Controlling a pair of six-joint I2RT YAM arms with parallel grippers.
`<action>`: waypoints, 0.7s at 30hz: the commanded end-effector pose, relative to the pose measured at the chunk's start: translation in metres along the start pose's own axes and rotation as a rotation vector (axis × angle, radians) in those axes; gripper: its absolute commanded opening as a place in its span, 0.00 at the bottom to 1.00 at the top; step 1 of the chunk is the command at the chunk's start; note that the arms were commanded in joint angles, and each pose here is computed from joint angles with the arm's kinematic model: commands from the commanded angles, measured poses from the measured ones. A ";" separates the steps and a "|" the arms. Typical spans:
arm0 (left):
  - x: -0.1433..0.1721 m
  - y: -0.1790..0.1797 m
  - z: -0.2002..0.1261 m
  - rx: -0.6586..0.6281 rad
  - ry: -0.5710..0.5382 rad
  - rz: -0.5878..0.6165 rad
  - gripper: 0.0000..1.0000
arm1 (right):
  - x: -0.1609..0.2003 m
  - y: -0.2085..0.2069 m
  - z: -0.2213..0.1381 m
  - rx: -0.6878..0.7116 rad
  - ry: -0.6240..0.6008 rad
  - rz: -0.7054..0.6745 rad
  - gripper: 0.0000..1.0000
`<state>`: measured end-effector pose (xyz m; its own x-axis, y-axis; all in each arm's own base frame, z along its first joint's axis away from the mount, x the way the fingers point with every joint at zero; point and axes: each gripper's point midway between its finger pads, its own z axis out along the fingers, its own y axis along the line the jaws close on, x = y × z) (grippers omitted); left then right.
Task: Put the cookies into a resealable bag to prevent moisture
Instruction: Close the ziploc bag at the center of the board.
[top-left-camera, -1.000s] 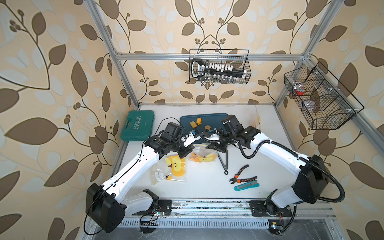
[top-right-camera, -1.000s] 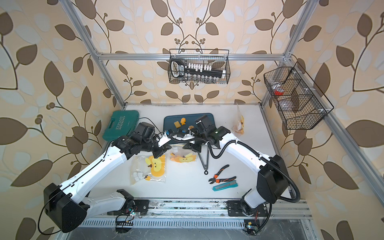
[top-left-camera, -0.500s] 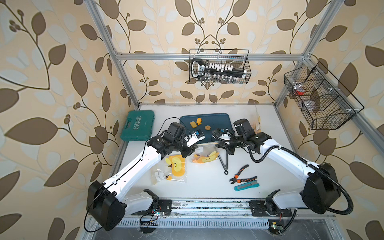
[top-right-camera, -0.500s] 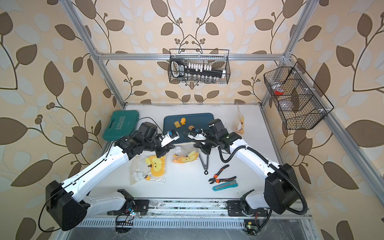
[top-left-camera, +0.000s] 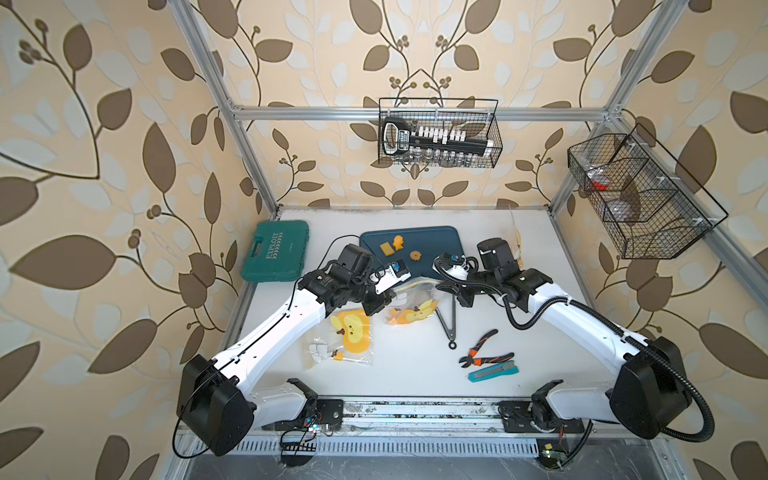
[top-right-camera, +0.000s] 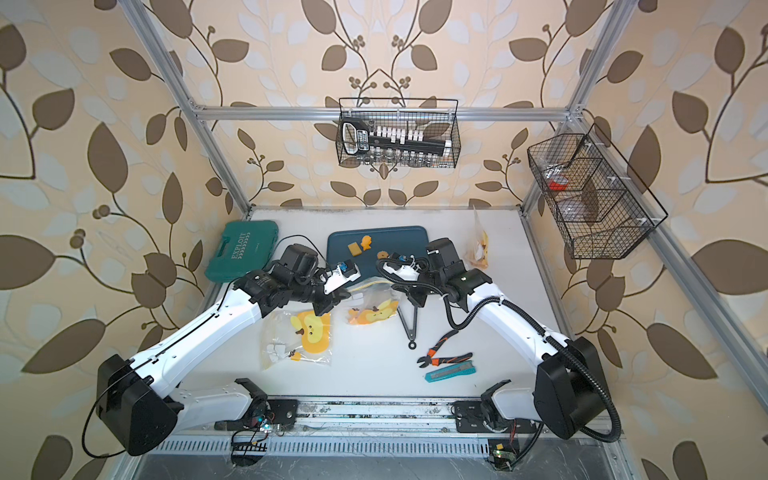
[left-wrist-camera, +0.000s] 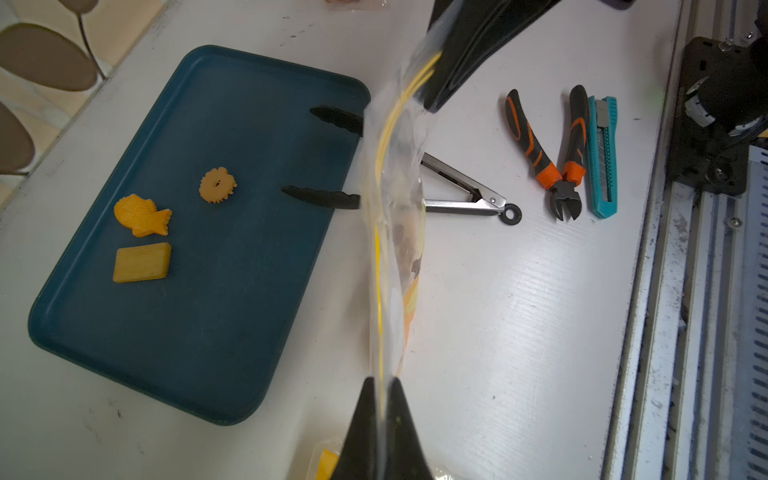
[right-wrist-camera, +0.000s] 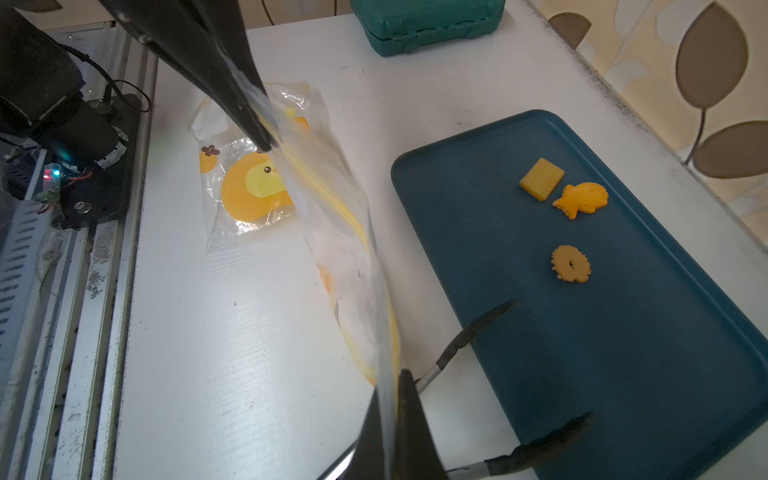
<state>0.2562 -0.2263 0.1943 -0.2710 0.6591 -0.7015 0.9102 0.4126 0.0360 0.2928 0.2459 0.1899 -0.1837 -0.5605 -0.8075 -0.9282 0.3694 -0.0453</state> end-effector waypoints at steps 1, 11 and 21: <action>-0.025 -0.001 -0.005 0.046 -0.059 0.001 0.38 | -0.008 0.010 -0.002 -0.052 -0.050 -0.020 0.00; -0.054 -0.001 0.015 0.108 -0.053 0.001 0.47 | -0.008 0.011 -0.001 -0.062 -0.050 -0.019 0.00; -0.064 0.003 0.027 0.069 -0.049 0.006 0.00 | -0.004 0.008 0.001 -0.047 -0.035 -0.007 0.00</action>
<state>0.2794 -0.2808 0.1966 -0.2893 0.6608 -0.6925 0.9339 0.3537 -0.0526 0.2891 0.2504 0.1939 -0.1710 -0.5427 -0.8223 -0.9385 0.3438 -0.0317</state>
